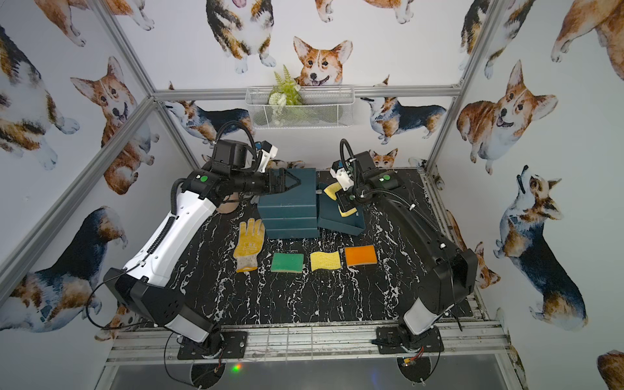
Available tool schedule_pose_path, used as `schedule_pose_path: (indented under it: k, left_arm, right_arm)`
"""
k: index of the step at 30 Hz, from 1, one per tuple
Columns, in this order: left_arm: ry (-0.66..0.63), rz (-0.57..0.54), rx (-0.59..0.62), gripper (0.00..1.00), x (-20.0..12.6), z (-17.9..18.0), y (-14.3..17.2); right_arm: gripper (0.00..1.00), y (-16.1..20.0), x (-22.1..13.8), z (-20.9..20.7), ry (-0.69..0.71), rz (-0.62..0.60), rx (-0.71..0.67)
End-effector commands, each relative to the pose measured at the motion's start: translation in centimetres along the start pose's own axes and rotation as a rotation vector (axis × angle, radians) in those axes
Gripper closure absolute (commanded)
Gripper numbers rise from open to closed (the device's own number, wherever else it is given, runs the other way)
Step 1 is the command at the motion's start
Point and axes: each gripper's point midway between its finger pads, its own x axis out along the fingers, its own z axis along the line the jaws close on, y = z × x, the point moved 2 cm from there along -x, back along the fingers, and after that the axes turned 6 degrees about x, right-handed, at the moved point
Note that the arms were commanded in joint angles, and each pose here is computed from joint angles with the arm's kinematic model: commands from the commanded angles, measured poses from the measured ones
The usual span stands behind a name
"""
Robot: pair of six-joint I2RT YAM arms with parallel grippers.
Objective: Take the sponge out of the drawer
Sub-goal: Pick up the sponge from the drawer.
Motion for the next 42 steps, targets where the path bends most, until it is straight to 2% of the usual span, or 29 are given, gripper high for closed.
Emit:
schedule_pose_path:
  k: [1,8,15,19,23,29,33,35,37,41,42]
  left_arm:
    - [0.106,0.092,-0.077,0.02,0.8,-1.3,1.2]
    - [0.132,0.196,-0.125,0.06,3.6,-1.6,3.8]
    - [0.152,0.226,-0.13,0.12,4.5,-2.0,4.6]
    - [0.152,0.233,-0.144,0.21,4.9,-1.8,4.8]
    - [0.156,0.238,-0.16,0.39,5.3,-1.6,5.0]
    - [0.153,0.24,-0.165,0.74,5.5,-1.5,5.1]
    - [0.147,0.239,-0.167,0.89,5.6,-1.4,5.2]
    - [0.148,0.229,-0.165,0.99,5.5,-1.5,5.0]
    - [0.145,0.223,-0.162,1.0,5.5,-1.6,4.9]
    - [0.133,0.204,-0.159,1.0,5.2,-1.6,4.7]
    - [0.13,0.196,-0.158,1.0,5.1,-1.6,4.6]
  right_arm:
    - [0.98,1.8,-1.2,1.6,-0.012,0.071,-0.133]
    - [0.97,1.3,-3.0,4.6,-0.03,0.026,-0.237]
    - [0.97,1.1,-3.8,6.8,-0.046,0.025,-0.319]
    - [0.96,0.8,-4.4,7.3,-0.043,0.006,-0.342]
    - [0.96,0.6,-4.7,7.7,-0.043,-0.011,-0.356]
    - [0.97,0.2,-4.5,8.1,-0.046,-0.043,-0.355]
    - [0.96,0.0,-4.5,8.1,-0.045,-0.052,-0.353]
    - [0.92,0.0,-4.4,8.1,-0.044,-0.053,-0.354]
    - [0.86,-0.2,-4.4,8.1,-0.041,-0.059,-0.347]
    - [0.52,-0.7,-4.8,7.9,-0.022,-0.087,-0.32]
    - [0.5,-0.9,-5.1,7.9,-0.022,-0.101,-0.316]
